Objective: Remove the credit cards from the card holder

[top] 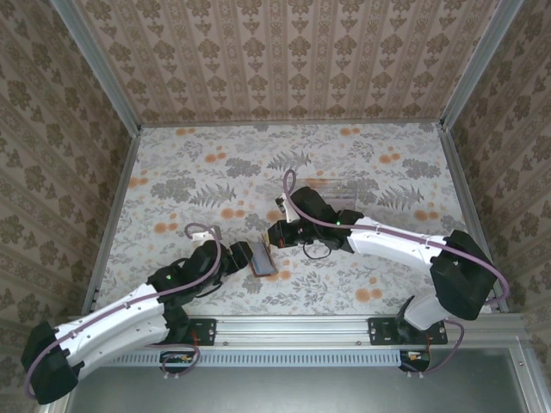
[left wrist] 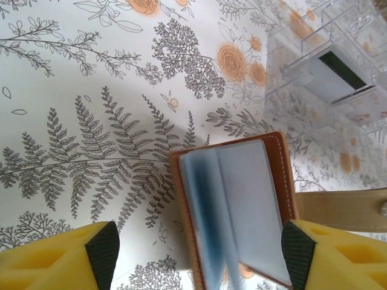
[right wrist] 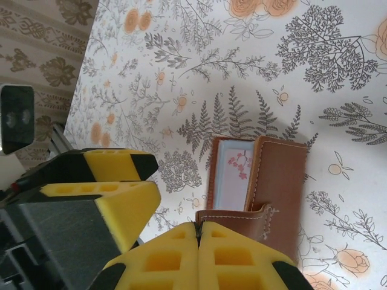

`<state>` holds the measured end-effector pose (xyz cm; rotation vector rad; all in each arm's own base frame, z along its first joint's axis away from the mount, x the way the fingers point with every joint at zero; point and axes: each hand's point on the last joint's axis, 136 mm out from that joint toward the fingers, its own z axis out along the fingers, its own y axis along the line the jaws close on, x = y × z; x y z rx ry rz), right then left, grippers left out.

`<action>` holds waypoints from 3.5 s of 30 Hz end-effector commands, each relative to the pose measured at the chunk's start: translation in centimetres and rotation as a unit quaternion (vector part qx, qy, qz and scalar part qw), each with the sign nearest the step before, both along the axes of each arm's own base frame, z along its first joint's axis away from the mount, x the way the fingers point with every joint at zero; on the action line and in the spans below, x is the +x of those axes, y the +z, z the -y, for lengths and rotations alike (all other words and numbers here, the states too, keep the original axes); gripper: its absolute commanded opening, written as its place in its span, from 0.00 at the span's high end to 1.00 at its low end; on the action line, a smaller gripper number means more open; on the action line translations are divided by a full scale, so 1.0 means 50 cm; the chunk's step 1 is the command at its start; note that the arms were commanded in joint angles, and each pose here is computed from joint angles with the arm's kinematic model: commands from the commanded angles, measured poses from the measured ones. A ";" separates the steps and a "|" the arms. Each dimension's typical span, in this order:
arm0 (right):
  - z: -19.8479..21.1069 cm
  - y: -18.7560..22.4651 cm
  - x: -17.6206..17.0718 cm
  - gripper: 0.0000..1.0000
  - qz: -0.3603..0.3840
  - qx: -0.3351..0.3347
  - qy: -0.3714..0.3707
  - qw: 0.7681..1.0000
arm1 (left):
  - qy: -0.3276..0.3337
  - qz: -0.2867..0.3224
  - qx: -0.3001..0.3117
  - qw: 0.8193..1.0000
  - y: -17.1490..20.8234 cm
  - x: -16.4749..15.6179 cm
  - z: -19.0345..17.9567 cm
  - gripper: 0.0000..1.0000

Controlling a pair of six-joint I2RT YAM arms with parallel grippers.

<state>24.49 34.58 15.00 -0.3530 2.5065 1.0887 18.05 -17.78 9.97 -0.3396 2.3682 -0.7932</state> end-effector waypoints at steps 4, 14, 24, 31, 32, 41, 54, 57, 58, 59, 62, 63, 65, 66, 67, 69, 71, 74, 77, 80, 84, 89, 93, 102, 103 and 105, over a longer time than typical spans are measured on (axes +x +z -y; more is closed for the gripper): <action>0.015 0.008 0.004 1.00 0.009 -0.001 -0.019 1.000 | -0.005 0.006 0.005 1.000 0.017 0.006 0.004 0.24; 0.192 -0.097 0.031 1.00 0.004 -0.107 -0.132 0.985 | -0.033 -0.001 -0.003 0.999 0.012 0.007 0.038 0.32; 0.257 -0.175 0.010 1.00 -0.007 -0.177 -0.144 0.974 | -0.090 -0.001 -0.012 0.996 0.009 0.007 0.115 0.54; 0.244 -0.165 0.011 1.00 -0.008 -0.161 -0.139 0.977 | -0.127 -0.015 0.012 0.992 -0.013 0.012 0.177 0.65; 0.244 -0.163 0.011 1.00 -0.007 -0.161 -0.139 0.977 | -0.129 -0.018 0.015 0.991 -0.018 0.013 0.182 0.67; 0.250 -0.151 0.006 1.00 0.000 -0.157 -0.142 0.977 | -0.153 -0.040 0.021 0.987 -0.056 0.015 0.234 0.70; 0.256 -0.144 0.007 0.72 0.002 -0.158 -0.149 0.976 | -0.206 -0.043 0.005 0.978 -0.060 0.007 0.315 0.61; 0.253 -0.138 0.008 0.70 0.004 -0.154 -0.148 0.977 | -0.209 -0.037 -0.001 0.977 -0.053 0.006 0.314 0.51; 0.253 -0.134 0.009 0.69 0.006 -0.153 -0.148 0.977 | -0.207 -0.035 0.001 0.978 -0.051 0.006 0.310 0.50; 0.251 -0.129 0.010 0.69 0.008 -0.151 -0.148 0.977 | -0.204 -0.033 0.001 0.978 -0.047 0.007 0.305 0.50; 0.248 -0.114 0.013 0.67 0.014 -0.147 -0.145 0.978 | -0.198 -0.022 0.005 0.980 -0.028 0.006 0.287 0.47; 0.247 -0.110 0.013 0.66 0.016 -0.147 -0.143 0.979 | -0.195 -0.019 0.006 0.981 -0.023 0.006 0.279 0.47; 0.241 -0.097 0.015 0.60 0.023 -0.145 -0.138 0.980 | -0.185 -0.011 0.011 0.983 -0.010 0.007 0.258 0.46; 0.239 -0.093 0.014 0.57 0.025 -0.146 -0.134 0.980 | -0.180 -0.008 0.013 0.984 -0.006 0.007 0.248 0.46; 0.234 -0.089 0.015 0.54 0.027 -0.146 -0.129 0.980 | -0.175 -0.005 0.014 0.985 0.000 0.008 0.236 0.45; 0.224 -0.083 0.015 0.51 0.028 -0.148 -0.119 0.981 | -0.163 0.001 0.017 0.987 0.005 0.008 0.213 0.45; 0.212 -0.078 0.016 0.48 0.030 -0.150 -0.107 0.982 | -0.149 0.002 0.018 0.989 0.006 0.009 0.187 0.45; 0.195 -0.075 0.016 0.41 0.035 -0.161 -0.094 0.982 | -0.130 0.003 0.021 0.991 0.003 0.008 0.151 0.45; 0.173 -0.069 0.016 0.36 0.041 -0.168 -0.076 0.982 | -0.111 0.004 0.017 0.994 -0.001 0.005 0.119 0.47; 0.150 -0.089 0.013 0.30 0.033 -0.190 -0.054 0.980 | -0.101 0.003 0.017 0.995 -0.010 0.002 0.099 0.47; 0.137 -0.117 0.013 0.31 0.020 -0.210 -0.046 0.976 | -0.095 -0.002 0.016 0.995 -0.021 -0.001 0.088 0.47; 0.158 -0.161 0.012 0.44 0.003 -0.253 -0.052 0.966 | -0.098 -0.002 0.014 0.995 -0.021 -0.002 0.091 0.47; 0.195 -0.188 0.009 0.58 0.006 -0.288 -0.068 0.955 | -0.104 -0.004 0.013 0.994 -0.022 -0.001 0.099 0.49; 0.216 -0.261 -0.011 0.85 -0.015 -0.300 -0.071 0.951 | -0.120 -0.017 0.018 0.992 -0.038 0.007 0.134 0.75; 0.215 -0.266 -0.010 0.85 -0.017 -0.299 -0.072 0.951 | -0.123 -0.017 0.018 0.992 -0.038 0.009 0.141 0.79; 0.211 -0.271 -0.010 0.85 -0.020 -0.297 -0.072 0.952 | -0.131 -0.016 0.017 0.991 -0.034 0.012 0.156 0.84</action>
